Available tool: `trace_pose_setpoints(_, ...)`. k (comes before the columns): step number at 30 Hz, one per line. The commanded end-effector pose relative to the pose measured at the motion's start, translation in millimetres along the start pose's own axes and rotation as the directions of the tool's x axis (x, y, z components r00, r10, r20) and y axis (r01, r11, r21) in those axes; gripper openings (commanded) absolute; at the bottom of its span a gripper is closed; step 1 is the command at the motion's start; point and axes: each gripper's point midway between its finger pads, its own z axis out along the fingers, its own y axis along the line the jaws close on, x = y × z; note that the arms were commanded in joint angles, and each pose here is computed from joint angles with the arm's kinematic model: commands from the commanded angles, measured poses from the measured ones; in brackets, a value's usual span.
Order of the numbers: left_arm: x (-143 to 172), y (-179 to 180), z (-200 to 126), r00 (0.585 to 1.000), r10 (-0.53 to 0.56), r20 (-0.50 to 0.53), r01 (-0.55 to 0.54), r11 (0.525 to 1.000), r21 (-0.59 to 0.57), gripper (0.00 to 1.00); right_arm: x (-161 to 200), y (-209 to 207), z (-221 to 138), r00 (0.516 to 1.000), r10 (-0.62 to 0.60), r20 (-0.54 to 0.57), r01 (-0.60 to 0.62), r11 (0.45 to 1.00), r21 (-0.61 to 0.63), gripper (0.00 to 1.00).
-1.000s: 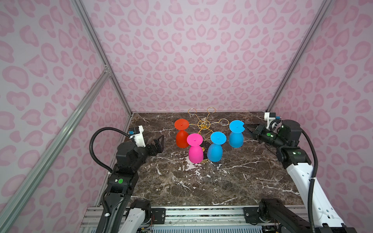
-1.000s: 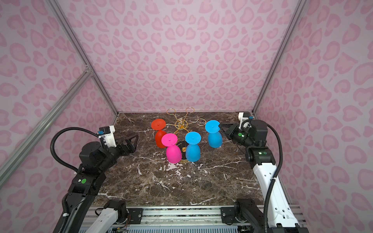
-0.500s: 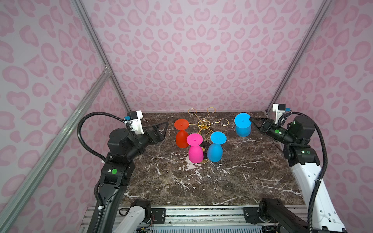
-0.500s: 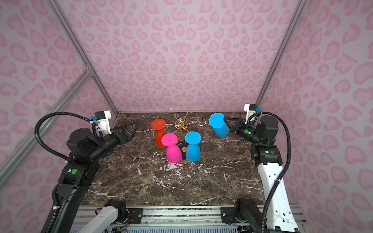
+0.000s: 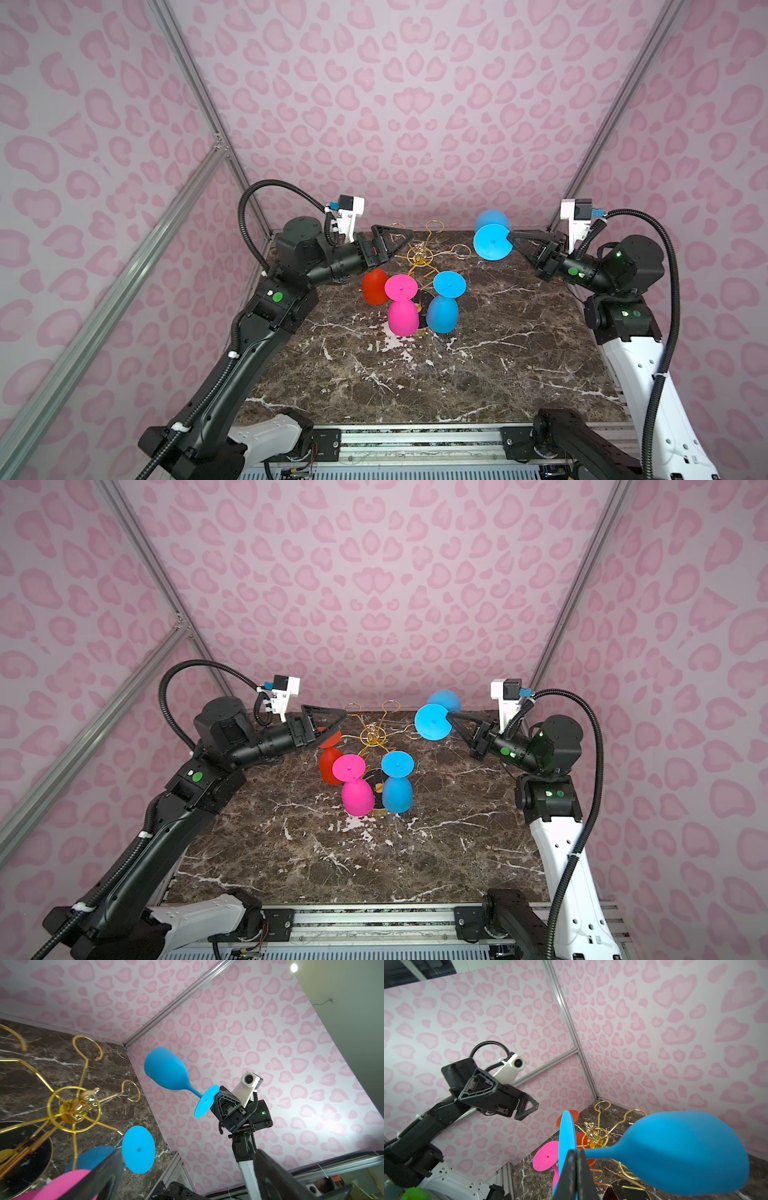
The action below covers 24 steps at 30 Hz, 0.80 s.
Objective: Take the wine glass off the wine glass rack
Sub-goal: Pick up the wine glass from the wine glass rack.
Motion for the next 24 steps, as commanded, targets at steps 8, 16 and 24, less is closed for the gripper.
trace_pose_setpoints(8, 12, -37, 55, 0.980, -0.127, -0.154, 0.150, 0.977, 0.150, 0.97, 17, 53, 4, 0.932, -0.362, -0.007, 0.353, 0.914, -0.198, 0.00)
trace_pose_setpoints(16, 38, -45, 82, 0.951, -0.160, -0.263, 0.214, 0.958, 0.191, 0.94, 24, 59, 1, 0.877, -0.480, 0.008, 0.471, 0.859, -0.201, 0.00)
trace_pose_setpoints(24, 64, -42, 97, 0.924, -0.179, -0.337, 0.247, 0.953, 0.173, 0.86, 32, 59, -2, 0.821, -0.571, -0.009, 0.557, 0.805, -0.206, 0.00)
